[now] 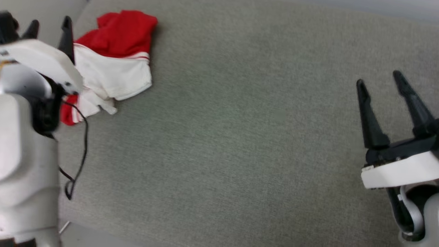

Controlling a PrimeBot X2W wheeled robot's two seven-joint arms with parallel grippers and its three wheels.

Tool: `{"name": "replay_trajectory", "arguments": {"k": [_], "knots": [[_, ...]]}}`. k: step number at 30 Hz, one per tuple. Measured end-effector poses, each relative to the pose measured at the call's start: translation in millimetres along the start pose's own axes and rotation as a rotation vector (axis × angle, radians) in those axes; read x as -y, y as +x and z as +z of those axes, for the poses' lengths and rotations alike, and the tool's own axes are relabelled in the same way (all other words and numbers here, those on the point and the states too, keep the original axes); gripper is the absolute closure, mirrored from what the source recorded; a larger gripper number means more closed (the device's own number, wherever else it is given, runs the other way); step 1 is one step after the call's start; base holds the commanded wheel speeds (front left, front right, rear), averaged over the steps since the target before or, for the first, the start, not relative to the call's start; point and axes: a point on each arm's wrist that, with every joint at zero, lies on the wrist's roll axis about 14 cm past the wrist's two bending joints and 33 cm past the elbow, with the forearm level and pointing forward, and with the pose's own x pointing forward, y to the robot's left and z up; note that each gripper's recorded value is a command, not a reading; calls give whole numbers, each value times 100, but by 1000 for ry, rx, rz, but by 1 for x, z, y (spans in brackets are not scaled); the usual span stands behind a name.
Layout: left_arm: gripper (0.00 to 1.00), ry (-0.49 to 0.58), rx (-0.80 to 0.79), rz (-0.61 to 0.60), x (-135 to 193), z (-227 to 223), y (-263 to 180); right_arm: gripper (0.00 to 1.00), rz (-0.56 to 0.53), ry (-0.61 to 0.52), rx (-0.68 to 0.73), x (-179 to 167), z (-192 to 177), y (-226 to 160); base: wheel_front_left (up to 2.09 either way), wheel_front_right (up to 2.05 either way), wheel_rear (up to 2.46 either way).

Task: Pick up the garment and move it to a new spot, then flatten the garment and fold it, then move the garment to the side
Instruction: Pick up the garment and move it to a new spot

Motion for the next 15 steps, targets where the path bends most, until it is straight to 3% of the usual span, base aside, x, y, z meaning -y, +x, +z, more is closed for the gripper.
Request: {"name": "replay_trajectory", "arguments": {"k": [9,15], "knots": [[0,12,-623,-7,5,-119,50,0,-83,27,-32,46,-41,9,0,0,0],[0,-14,-842,52,5,-181,57,0,-152,34,-78,74,-70,1,0,0,0]]}}
